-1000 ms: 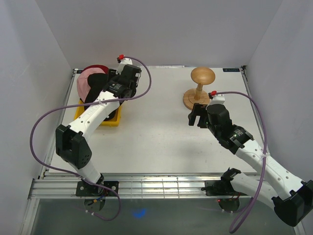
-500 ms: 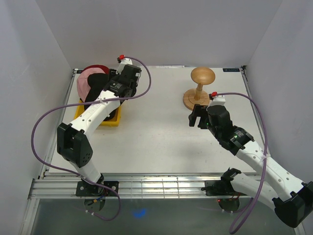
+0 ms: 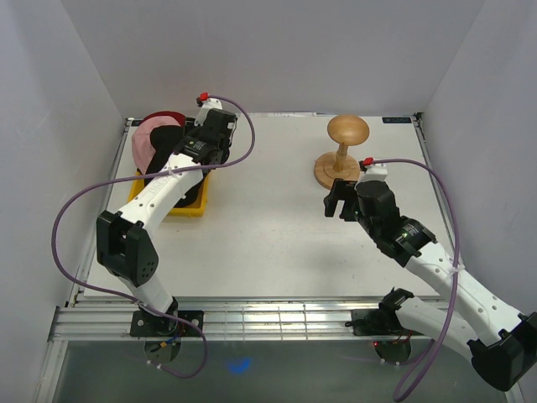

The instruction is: Stack the hats

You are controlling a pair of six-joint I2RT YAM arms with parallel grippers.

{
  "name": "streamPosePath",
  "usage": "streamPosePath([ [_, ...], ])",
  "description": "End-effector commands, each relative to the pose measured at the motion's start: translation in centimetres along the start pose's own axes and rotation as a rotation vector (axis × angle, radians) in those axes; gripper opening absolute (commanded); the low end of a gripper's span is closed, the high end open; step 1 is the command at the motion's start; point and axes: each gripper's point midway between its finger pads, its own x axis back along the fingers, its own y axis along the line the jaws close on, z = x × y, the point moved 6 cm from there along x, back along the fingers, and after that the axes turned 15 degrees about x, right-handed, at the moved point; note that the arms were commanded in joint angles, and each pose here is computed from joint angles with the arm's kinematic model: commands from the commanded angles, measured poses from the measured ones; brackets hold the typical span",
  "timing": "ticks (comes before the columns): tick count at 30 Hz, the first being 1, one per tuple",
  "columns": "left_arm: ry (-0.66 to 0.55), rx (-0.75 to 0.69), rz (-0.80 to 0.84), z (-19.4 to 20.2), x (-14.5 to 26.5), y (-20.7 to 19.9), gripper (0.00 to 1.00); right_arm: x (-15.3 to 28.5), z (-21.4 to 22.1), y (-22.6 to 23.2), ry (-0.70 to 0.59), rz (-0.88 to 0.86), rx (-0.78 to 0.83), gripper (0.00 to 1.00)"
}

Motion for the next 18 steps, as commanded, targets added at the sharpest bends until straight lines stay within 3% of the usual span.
streamPosePath([
  [1,-0.022,0.028,0.017,-0.92,0.1,-0.23,0.47,0.22,-0.06,-0.11,-0.021,0.007,-0.014,0.9],
  [14,-0.016,0.015,0.02,-0.71,-0.13,-0.5,0.37,0.32,-0.11,-0.21,-0.027,0.012,-0.021,0.9],
  [18,-0.021,0.01,0.015,-0.92,-0.04,-0.32,0.29,0.34,-0.07,-0.17,-0.026,0.009,-0.02,0.9],
])
